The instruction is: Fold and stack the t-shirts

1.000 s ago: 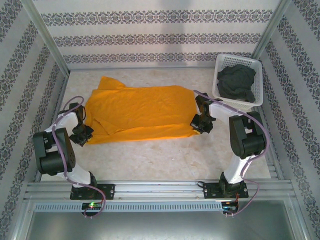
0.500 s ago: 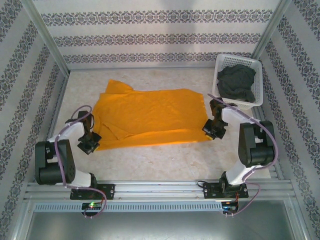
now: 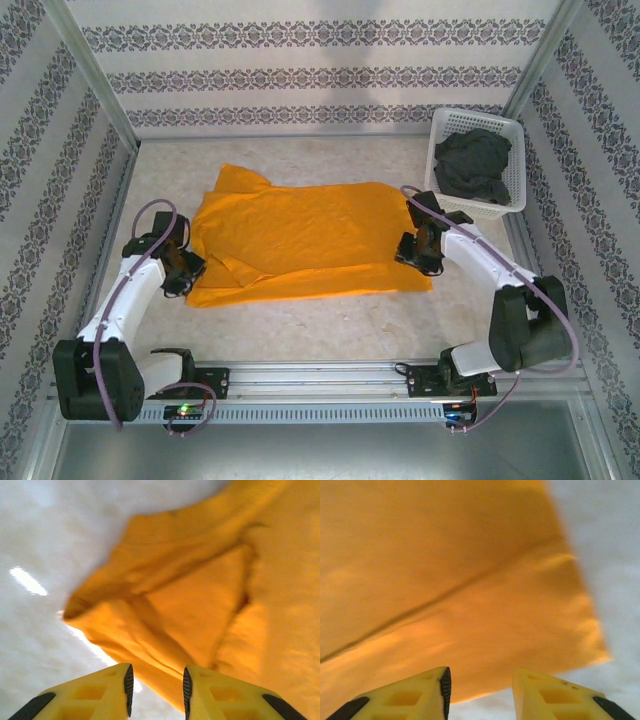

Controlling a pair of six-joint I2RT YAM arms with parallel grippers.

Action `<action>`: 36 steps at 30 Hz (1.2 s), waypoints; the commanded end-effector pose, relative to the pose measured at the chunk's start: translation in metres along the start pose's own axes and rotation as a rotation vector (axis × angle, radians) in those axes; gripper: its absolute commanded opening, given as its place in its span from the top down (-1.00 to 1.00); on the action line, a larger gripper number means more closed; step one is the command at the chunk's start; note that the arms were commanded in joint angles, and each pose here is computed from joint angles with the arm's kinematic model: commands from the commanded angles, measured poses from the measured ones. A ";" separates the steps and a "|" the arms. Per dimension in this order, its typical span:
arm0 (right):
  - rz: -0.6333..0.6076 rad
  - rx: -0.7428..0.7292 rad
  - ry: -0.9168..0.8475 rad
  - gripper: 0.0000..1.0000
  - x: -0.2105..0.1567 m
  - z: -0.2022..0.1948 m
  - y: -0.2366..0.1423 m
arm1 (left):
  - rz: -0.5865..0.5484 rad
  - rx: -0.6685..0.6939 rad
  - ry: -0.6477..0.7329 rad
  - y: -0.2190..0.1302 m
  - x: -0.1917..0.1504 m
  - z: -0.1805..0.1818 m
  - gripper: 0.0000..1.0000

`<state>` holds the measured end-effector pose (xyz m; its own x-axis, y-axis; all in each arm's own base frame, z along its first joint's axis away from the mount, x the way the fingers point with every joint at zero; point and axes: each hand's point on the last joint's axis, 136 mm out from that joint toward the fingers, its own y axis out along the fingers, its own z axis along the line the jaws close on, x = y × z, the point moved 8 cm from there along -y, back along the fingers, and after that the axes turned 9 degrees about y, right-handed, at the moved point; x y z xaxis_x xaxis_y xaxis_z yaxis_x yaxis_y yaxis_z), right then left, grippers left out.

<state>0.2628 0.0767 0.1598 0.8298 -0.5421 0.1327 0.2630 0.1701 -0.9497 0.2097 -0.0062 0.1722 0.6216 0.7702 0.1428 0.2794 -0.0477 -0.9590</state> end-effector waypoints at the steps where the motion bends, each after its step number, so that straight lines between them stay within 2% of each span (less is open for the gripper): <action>1: 0.062 0.440 -0.112 0.20 -0.002 0.055 -0.007 | 0.098 -0.087 -0.100 0.013 -0.029 -0.021 0.24; 3: 0.147 0.643 -0.183 0.18 -0.011 0.087 -0.011 | 0.123 -0.147 -0.136 0.027 -0.044 -0.038 0.19; 4: 0.166 0.673 -0.219 0.17 -0.015 0.097 -0.014 | 0.129 -0.163 -0.147 0.031 -0.049 -0.044 0.19; 6: 0.189 0.676 -0.271 0.17 -0.023 0.110 -0.016 | 0.138 -0.168 -0.151 0.040 -0.056 -0.055 0.19; 10: 0.185 0.657 -0.243 0.16 -0.026 0.108 -0.010 | 0.165 -0.137 -0.118 0.056 -0.066 -0.069 0.19; 18: 0.180 0.630 -0.224 0.17 -0.030 0.095 -0.011 | 0.137 -0.061 -0.082 0.070 -0.064 -0.068 0.27; 23: 0.178 0.635 -0.209 0.19 -0.031 0.089 -0.013 | 0.085 -0.045 -0.044 0.068 -0.057 -0.071 0.46; 29: 0.180 0.623 -0.201 0.22 -0.032 0.086 -0.012 | 0.083 -0.052 -0.007 0.071 -0.056 -0.077 1.00; 36: 0.164 0.619 -0.177 0.26 -0.026 0.080 -0.014 | 0.080 -0.077 0.077 0.063 -0.048 -0.099 1.00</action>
<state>0.2802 0.1604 0.1907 0.9428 -0.3179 0.1000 0.3066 0.7101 -0.6338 0.2584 -0.1035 0.1179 0.6527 0.7561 0.0489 0.2585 -0.1616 -0.9524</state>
